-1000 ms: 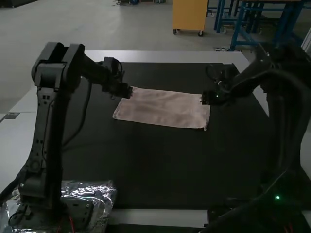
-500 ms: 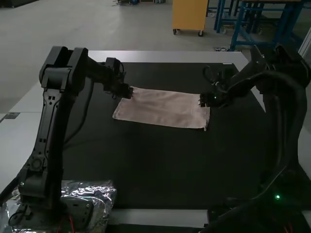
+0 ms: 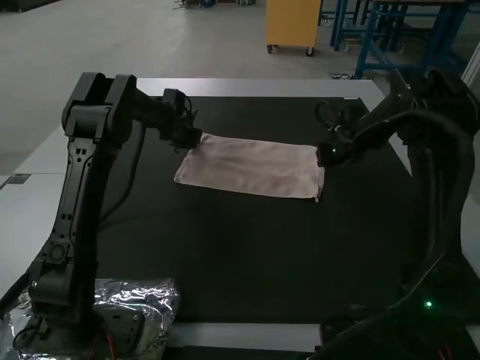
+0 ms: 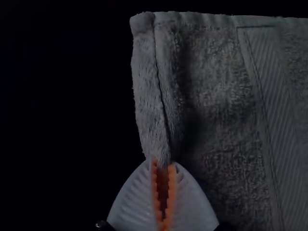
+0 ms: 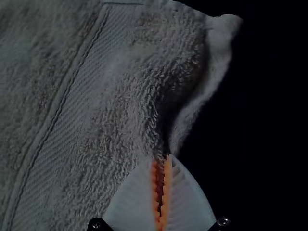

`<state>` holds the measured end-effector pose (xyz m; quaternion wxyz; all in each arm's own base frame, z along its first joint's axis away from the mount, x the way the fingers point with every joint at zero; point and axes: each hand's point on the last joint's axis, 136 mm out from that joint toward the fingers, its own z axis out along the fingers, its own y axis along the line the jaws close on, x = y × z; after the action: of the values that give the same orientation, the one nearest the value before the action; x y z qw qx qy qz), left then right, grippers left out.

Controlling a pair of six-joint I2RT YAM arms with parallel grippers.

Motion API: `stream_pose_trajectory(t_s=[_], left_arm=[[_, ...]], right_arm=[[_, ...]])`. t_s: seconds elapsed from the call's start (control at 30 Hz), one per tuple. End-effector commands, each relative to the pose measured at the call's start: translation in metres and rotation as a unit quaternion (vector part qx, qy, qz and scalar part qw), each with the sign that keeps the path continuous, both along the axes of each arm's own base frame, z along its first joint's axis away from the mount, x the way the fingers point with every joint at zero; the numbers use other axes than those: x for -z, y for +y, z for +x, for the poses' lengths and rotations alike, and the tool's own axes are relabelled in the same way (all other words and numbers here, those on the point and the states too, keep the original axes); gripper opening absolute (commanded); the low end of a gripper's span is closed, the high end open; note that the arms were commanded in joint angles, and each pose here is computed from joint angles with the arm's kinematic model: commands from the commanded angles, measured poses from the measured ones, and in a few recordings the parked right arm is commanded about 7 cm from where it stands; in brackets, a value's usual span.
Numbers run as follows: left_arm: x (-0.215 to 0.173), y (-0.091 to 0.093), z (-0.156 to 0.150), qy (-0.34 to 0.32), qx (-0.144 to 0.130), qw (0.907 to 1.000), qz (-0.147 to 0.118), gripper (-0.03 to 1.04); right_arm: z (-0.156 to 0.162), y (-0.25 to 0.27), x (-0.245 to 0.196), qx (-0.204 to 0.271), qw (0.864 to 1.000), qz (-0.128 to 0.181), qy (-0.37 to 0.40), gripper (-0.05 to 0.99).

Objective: Fold the towel.

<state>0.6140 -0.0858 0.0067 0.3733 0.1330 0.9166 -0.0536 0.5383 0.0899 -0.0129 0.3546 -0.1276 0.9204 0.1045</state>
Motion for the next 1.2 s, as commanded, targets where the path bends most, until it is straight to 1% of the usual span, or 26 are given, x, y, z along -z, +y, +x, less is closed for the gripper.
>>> stream_pose_trajectory(t_s=[0.0, 0.13, 0.3, 0.37, 0.57, 0.63, 0.73, 0.9, 1.03, 1.17], left_arm=[[-0.029, -0.002, 0.007, -0.026, 0.017, 0.9993, -0.02, 0.02], [-0.044, 0.005, 0.005, -0.031, 0.016, 0.9991, -0.025, 0.02], [-0.057, 0.013, 0.0, -0.024, 0.014, 0.9992, -0.03, 0.02], [-0.062, 0.014, -0.003, -0.025, 0.023, 0.999, -0.03, 0.02], [-0.074, 0.027, -0.01, -0.019, 0.018, 0.9992, -0.031, 0.02], [-0.078, 0.028, -0.015, -0.014, 0.021, 0.999, -0.038, 0.02], [-0.084, 0.036, -0.023, -0.007, 0.016, 0.9991, -0.04, 0.02], [-0.087, 0.045, -0.041, 0.004, 0.011, 0.9991, -0.041, 0.02], [-0.083, 0.045, -0.062, 0.016, 0.015, 0.9991, -0.037, 0.02], [-0.088, 0.044, -0.079, 0.008, 0.015, 0.9992, -0.035, 0.02]], right_arm=[[-0.003, 0.001, -0.017, -0.004, 1.0, 0.014, -0.006, -0.02], [0.002, 0.001, -0.043, 0.001, 0.999, 0.021, -0.028, -0.02], [-0.002, -0.003, -0.059, 0.002, 0.999, 0.024, -0.034, -0.02], [-0.005, -0.005, -0.067, 0.002, 0.999, 0.027, -0.039, -0.02], [-0.017, -0.007, -0.076, 0.006, 0.999, 0.036, -0.038, -0.02], [-0.024, -0.009, -0.076, 0.007, 0.999, 0.039, -0.034, -0.02], [-0.034, -0.011, -0.075, 0.008, 0.999, 0.039, -0.03, -0.02], [-0.053, -0.011, -0.076, 0.004, 0.999, 0.046, -0.022, -0.02], [-0.063, -0.01, -0.081, 0.002, 0.998, 0.051, -0.022, -0.02], [-0.069, -0.008, -0.087, 0.004, 0.998, 0.064, -0.022, -0.03]])
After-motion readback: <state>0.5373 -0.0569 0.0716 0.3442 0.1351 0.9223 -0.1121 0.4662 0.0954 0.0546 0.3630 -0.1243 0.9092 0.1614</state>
